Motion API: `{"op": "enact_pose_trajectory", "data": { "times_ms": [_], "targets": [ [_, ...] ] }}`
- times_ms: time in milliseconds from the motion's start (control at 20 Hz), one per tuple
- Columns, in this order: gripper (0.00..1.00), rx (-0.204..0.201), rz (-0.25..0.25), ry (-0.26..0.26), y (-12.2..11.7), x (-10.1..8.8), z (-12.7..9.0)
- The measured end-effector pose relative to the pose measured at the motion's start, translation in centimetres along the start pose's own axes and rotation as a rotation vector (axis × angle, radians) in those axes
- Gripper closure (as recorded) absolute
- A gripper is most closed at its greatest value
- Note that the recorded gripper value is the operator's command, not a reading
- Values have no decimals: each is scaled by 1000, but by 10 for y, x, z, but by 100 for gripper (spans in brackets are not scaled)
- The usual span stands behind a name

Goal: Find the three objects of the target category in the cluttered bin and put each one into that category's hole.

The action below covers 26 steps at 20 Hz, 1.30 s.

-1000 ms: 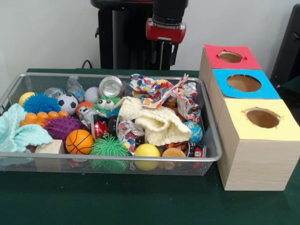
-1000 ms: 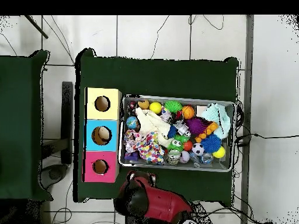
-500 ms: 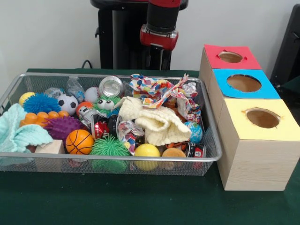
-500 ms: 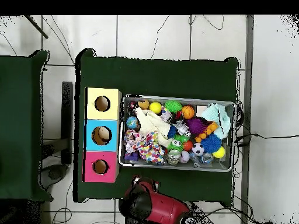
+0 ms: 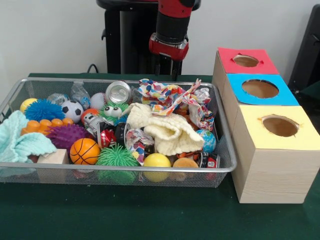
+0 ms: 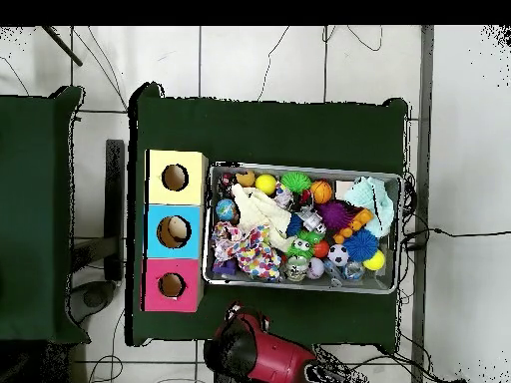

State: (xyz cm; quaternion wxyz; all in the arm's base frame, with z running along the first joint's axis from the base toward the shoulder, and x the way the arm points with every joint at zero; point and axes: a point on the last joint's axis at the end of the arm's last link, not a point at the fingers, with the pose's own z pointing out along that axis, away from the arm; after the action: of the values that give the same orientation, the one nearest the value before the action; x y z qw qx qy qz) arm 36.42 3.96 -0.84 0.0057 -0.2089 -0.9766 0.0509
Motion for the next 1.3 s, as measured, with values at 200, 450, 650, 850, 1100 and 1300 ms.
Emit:
{"op": "enact_pose_trajectory", "data": {
  "times_ms": [200, 450, 650, 850, 1100, 1300],
  "targets": [
    [0, 1, 3, 7, 0, 2, 2],
    [0, -1, -6, -4, 3, 1, -1],
    [0, -2, -13, -9, 6, 1, -2],
    [0, -3, -17, -14, 8, -1, -2],
    [0, -5, -32, -25, 15, -10, -1],
    [0, -8, -35, -30, 19, -20, 0]
  ]
}}
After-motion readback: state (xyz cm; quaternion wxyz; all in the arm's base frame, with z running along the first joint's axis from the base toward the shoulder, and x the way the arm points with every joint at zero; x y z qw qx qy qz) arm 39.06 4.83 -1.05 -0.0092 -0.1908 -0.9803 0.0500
